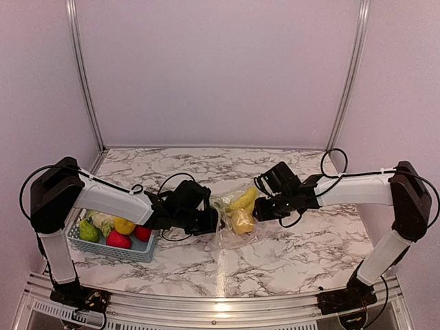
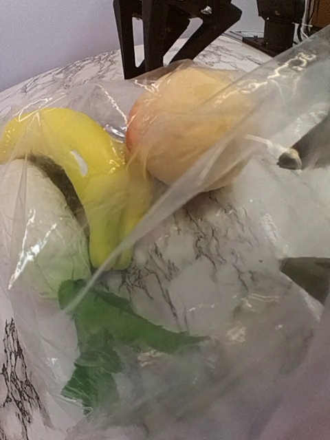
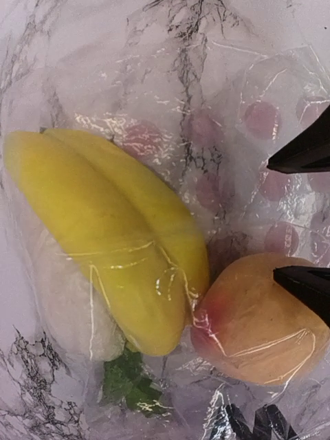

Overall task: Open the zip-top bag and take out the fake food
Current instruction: Adjust the fake fruit in the zipper food storage bag, then pick up the fake fruit from the zipper food storage bag.

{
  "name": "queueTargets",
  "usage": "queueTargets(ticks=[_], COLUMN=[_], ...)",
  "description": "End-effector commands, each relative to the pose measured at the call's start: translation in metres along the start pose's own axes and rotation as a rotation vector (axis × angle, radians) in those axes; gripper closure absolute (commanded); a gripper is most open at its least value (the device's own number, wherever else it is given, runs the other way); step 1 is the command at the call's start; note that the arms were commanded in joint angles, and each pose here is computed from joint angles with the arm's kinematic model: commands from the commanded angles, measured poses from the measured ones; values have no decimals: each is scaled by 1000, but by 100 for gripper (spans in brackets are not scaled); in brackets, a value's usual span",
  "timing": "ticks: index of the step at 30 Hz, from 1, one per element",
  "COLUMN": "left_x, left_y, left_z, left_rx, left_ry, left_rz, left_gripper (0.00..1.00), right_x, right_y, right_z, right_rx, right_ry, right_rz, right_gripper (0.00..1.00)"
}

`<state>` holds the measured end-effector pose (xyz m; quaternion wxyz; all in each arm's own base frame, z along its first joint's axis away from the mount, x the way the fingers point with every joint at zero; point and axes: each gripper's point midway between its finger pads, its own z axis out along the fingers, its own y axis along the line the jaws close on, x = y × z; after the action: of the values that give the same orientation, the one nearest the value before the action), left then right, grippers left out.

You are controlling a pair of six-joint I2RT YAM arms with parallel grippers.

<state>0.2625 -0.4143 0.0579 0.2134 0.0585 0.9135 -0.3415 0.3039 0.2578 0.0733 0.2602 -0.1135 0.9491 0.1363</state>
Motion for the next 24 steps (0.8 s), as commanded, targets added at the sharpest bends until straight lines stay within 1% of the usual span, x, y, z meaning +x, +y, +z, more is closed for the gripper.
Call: queueTargets(ticks=[1,6,10,16,19,24], left_x=[-2,-3,-7,-9,-9,-5], left_y=[-7,-9,-14,-23,-26,-23], left_z=[-2,-5,-11,-15,-14,-7], left_rx=[21,27,45,76,87,54], left_ry=[-16,-27,-47,-59,-57,-33], left_rz=[30,32,39,56,60,71], left_gripper=[55,49,41,29,25,19], right_x=[-5,0,4,8,11,16], right_y=[9,9,8,14,16,22], right_z=[9,15,19,23,27,32], right_rx=[-23,-30,-30,-32,-26,-28], right_ry=[-5,6,16,22,28,40], right_rz=[0,-7,-11,-37,-51,-73], right_gripper=[54,45,37,30,27,24])
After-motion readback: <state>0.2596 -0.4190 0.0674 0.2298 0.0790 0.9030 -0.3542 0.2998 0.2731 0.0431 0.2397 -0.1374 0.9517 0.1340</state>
